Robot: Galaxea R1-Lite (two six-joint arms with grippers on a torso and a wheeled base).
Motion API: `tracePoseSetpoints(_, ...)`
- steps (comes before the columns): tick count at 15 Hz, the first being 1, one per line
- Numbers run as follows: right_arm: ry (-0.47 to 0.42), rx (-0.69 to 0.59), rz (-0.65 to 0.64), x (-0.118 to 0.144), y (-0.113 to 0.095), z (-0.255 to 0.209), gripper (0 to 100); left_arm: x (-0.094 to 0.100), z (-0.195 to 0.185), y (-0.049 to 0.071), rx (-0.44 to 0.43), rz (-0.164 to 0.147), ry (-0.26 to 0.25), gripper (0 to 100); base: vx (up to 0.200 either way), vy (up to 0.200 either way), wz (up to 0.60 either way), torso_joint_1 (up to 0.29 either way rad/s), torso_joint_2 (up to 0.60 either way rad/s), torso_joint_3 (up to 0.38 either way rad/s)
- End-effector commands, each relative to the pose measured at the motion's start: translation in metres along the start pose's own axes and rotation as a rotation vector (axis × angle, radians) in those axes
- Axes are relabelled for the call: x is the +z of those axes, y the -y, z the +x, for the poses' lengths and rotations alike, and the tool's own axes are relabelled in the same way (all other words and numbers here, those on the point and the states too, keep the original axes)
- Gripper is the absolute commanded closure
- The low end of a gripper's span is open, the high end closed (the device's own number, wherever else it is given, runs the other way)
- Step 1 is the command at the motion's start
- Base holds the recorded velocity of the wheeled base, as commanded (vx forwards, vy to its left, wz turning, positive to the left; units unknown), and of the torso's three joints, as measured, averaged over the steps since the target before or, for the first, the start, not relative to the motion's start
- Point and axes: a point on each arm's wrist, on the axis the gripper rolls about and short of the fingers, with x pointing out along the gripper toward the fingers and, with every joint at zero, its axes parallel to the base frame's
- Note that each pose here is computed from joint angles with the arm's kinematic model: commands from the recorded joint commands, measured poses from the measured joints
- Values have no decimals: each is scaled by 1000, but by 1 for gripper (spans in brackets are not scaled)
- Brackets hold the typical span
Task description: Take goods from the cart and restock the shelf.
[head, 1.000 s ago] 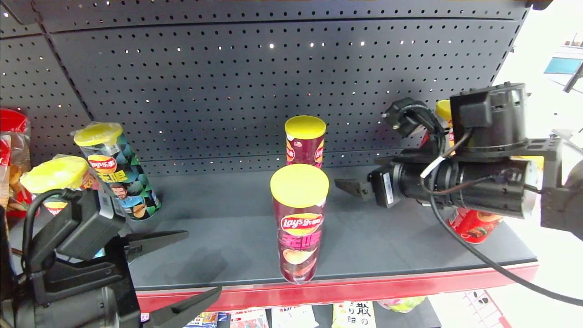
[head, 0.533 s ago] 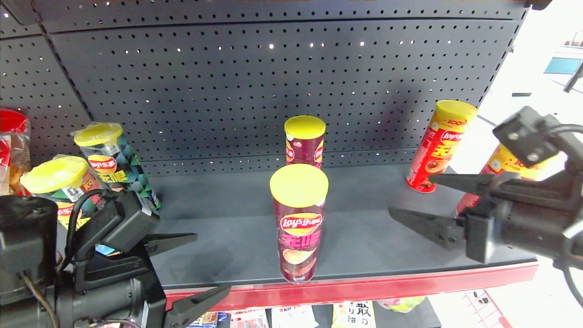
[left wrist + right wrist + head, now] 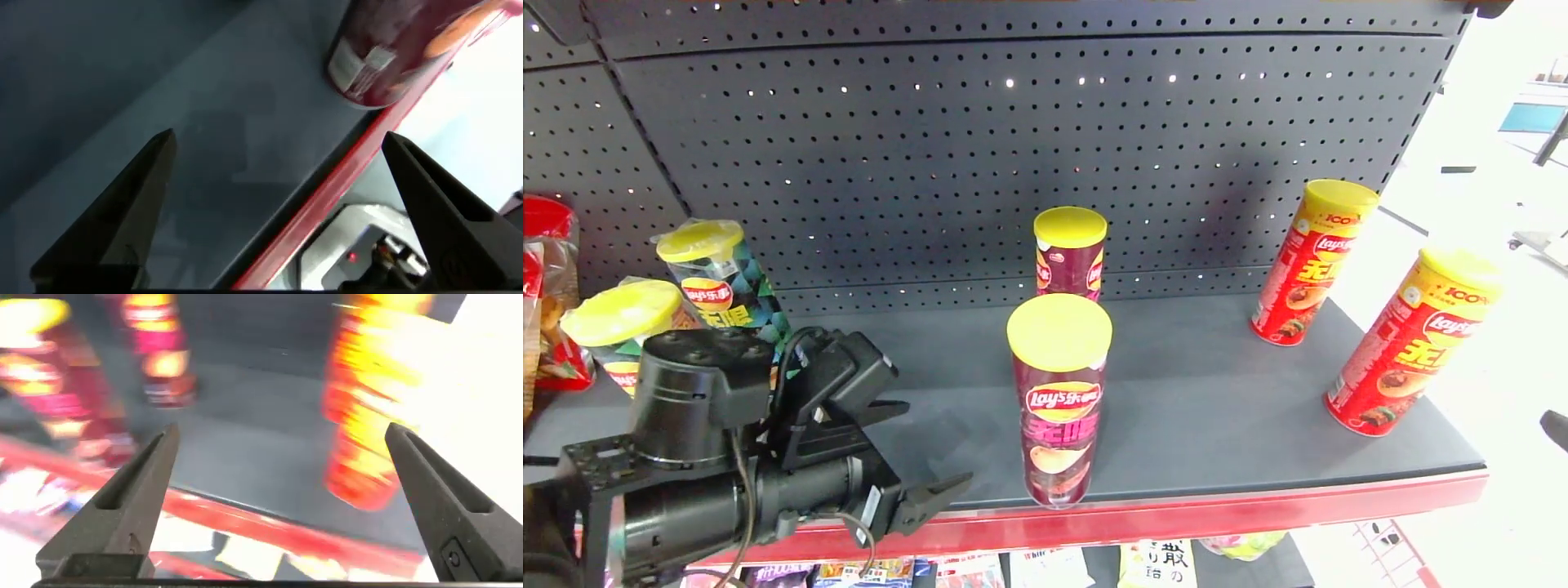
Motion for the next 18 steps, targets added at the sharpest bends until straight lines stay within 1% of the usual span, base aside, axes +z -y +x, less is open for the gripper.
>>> tracePoseSetpoints(1, 50, -142, 27, -18, 5, -36, 0, 2, 22, -4, -2, -5, -39, 0, 0, 0, 0, 0, 0, 0)
tracePoseSetpoints(3, 20, -145, 51, -32, 4, -56, 0, 10, 40, -9, 14, -5, -44, 0, 0, 0, 0, 0, 0, 0)
tracePoseSetpoints(4, 20, -145, 52, -35, 4, -59, 0, 11, 46, -10, 16, -5, -46, 0, 0, 0, 0, 0, 0, 0)
tracePoseSetpoints(8, 25, -144, 54, -32, 4, -59, 0, 18, 64, -13, 13, -2, -44, 0, 0, 0, 0, 0, 0, 0)
tracePoseSetpoints(11, 23, -144, 57, -33, 4, -59, 0, 19, 70, -13, 7, 0, -45, 0, 0, 0, 0, 0, 0, 0)
tracePoseSetpoints(14, 23, -142, 59, -33, 4, -59, 0, 22, 74, -8, -13, 10, -41, 0, 0, 0, 0, 0, 0, 0)
tracePoseSetpoints(18, 25, -142, 60, -33, 4, -59, 0, 22, 78, -5, -22, 14, -47, 0, 0, 0, 0, 0, 0, 0)
